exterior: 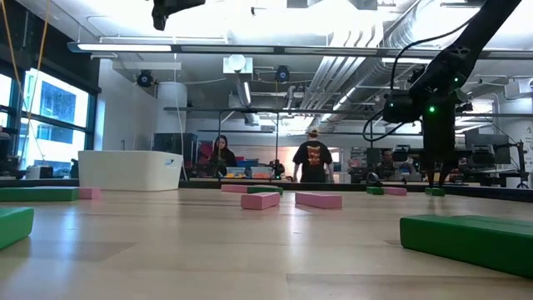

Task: Sort blocks
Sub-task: Put the green block into the black bin

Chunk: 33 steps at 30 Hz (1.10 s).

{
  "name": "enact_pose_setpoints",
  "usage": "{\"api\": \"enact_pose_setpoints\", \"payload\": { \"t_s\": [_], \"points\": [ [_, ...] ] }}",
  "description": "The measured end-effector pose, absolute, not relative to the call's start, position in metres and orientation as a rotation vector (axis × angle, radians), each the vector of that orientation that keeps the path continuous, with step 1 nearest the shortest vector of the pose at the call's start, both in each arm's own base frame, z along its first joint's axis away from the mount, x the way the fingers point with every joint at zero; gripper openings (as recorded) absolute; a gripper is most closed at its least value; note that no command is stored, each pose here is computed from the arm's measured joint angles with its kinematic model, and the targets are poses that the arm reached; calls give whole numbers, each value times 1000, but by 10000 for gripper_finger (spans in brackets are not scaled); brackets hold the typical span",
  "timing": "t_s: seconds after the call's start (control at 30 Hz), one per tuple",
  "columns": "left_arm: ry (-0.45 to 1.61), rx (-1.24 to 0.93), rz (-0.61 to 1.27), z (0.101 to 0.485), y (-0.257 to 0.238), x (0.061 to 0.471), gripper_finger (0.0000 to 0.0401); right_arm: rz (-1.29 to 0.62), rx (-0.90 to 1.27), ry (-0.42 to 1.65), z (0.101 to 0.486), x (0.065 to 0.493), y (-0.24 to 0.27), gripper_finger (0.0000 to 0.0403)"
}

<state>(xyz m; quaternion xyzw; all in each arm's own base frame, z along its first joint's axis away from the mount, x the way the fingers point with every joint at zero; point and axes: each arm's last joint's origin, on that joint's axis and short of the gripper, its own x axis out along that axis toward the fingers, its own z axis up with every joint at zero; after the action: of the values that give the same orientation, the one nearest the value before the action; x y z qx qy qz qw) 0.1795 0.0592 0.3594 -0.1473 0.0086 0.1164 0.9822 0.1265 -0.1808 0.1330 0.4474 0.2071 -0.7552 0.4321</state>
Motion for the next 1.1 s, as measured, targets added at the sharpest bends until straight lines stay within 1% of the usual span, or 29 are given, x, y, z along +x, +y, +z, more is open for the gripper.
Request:
{"api": "enact_pose_setpoints", "payload": {
  "t_s": [0.1, 0.17, 0.33, 0.53, 0.63, 0.73, 0.87, 1.0, 1.1],
  "points": [
    [18, -296, 234, 359, 59, 179, 202, -1813, 1117, 569, 133, 133, -176, 0],
    [19, -297, 234, 359, 59, 180, 202, -1727, 1135, 630, 133, 140, -169, 0],
    [38, -301, 236, 357, 59, 179, 202, -1555, 1106, 777, 132, 164, -140, 0],
    [98, -315, 222, 352, 58, 179, 202, -1485, 1049, 915, 132, 182, -91, 0],
    [122, -322, 201, 350, 57, 179, 202, -1424, 1086, 915, 134, 194, -67, 0],
    [134, -325, 200, 349, 57, 179, 202, -1294, 1184, 907, 141, 214, -45, 0],
    [144, -303, 183, 348, 57, 179, 202, -1162, 1239, 902, 152, 233, -18, 0],
    [162, -263, 85, 348, 54, 179, 202, -1078, 1214, 909, 163, 242, 5, 0],
    [164, -265, 79, 347, 54, 179, 202, -1032, 1135, 868, 190, 248, 13, 0]
  ]
}}
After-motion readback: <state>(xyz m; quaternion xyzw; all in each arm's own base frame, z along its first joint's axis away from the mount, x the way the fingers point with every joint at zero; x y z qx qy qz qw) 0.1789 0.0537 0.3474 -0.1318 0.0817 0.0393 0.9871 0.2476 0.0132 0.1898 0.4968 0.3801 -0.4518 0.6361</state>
